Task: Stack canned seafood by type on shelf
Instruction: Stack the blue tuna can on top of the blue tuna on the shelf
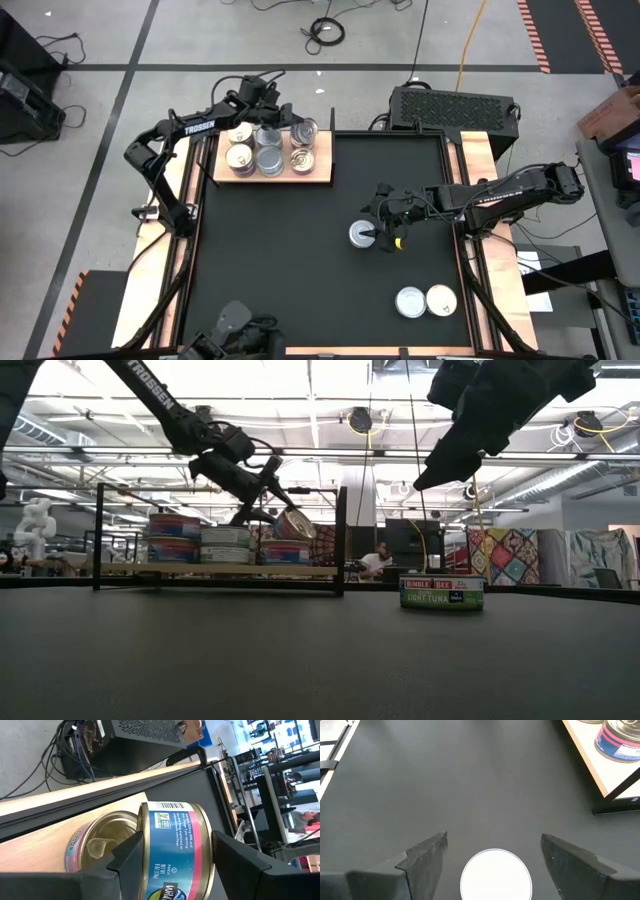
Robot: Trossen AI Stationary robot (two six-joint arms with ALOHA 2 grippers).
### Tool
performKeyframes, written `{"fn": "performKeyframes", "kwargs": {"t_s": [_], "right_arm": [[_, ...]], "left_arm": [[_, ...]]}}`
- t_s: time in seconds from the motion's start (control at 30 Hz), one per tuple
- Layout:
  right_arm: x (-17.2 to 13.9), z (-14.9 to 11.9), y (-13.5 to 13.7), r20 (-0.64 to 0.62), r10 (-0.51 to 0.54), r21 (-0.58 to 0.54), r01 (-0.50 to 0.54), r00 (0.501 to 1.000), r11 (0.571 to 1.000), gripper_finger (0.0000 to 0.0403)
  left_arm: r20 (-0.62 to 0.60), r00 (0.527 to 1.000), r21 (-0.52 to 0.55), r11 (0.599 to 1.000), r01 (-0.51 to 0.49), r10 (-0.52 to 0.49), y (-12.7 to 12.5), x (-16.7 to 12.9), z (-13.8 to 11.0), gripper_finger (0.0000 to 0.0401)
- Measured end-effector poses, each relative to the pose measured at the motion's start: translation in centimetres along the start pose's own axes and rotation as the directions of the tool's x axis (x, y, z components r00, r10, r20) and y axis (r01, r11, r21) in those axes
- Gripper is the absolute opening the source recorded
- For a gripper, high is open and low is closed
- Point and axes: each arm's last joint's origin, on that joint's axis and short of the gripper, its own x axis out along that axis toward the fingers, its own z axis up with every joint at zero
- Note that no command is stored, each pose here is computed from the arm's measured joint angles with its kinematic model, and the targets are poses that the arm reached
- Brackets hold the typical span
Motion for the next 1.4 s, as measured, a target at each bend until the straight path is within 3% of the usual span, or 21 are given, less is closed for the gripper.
{"fn": "performKeyframes", "kwargs": {"t_s": [0.4, 0.9, 1.1, 1.4], "right_arm": [[0.0, 0.0, 0.0, 0.0, 0.0, 0.001, 0.0, 1.0, 1.0, 0.0313], [0.0, 0.0, 0.0, 0.0, 0.001, 0.001, -0.001, 1.0, 1.0, 0.0313], [0.0, 0.0, 0.0, 0.0, 0.0, 0.0, 0.0, 1.0, 1.0, 0.0313], [0.0, 0.0, 0.0, -0.001, 0.0, 0.0, 0.0, 1.0, 1.0, 0.0313]], "left_arm": [[-0.005, 1.0, 0.0, 1.0, -0.004, 0.004, 0.0, 0.0, -0.1, 0.0213], [0.0, 0.998, 0.009, 0.998, -0.066, 0.066, 0.5, 0.1, -0.3, 0.0251], [0.043, 0.999, 0.047, 0.998, -0.035, 0.033, 0.2, 0.1, 0.1, 0.0252], [0.098, 0.993, 0.241, 0.967, -0.088, 0.066, -2.4, -2.5, 2.0, 0.0252]]}}
